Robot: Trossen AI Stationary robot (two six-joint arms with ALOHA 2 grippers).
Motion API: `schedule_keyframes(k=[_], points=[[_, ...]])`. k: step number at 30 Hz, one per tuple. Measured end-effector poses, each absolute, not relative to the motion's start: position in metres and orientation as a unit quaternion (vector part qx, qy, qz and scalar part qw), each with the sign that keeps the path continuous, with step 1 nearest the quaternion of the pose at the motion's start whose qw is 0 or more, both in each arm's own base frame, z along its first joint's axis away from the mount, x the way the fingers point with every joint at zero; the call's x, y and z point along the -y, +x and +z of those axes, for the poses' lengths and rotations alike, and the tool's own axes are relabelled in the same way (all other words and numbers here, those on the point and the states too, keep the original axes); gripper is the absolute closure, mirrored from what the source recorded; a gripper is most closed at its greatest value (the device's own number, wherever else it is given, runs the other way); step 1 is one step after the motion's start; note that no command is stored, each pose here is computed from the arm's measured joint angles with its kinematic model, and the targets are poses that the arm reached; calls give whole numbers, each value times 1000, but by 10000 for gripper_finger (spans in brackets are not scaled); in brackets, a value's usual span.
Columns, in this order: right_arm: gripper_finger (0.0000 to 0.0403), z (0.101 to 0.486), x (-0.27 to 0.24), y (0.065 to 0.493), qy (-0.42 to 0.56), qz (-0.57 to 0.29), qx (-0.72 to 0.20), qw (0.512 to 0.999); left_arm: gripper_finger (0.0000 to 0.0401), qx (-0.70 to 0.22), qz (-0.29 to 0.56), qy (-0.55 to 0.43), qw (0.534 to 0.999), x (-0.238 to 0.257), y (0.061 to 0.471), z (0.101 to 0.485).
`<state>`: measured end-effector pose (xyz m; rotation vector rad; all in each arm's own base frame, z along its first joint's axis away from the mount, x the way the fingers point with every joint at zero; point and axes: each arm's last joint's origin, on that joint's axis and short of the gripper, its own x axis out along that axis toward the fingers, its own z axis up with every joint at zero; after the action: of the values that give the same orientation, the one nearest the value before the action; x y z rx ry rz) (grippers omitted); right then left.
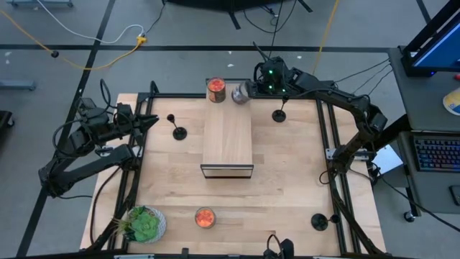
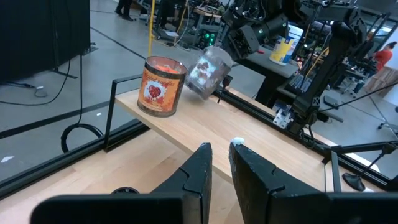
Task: Pick & Place candle stick holders
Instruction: Align the brown scented candle with the orange scented candle on the shelf
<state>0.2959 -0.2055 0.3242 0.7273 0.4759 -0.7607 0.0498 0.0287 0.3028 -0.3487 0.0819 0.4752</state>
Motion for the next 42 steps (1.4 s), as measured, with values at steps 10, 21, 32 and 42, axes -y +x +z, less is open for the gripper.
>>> schedule_keyframes(k=[10,21,32,42], points=[[383,319,208,303,342,-354,-219,842,339,-40,234,-174,956,-29,50,303],[383,322,211,308,326,-346,-196,858,339,-40,234,-174,956,-29,50,303],[383,329,213,310,295,-336,-172,878,338,-40,234,-174,956,-29,50,303],[400,355,163,302,190,-267,-228,917,339,-38,234,-181,954,-29,50,303]])
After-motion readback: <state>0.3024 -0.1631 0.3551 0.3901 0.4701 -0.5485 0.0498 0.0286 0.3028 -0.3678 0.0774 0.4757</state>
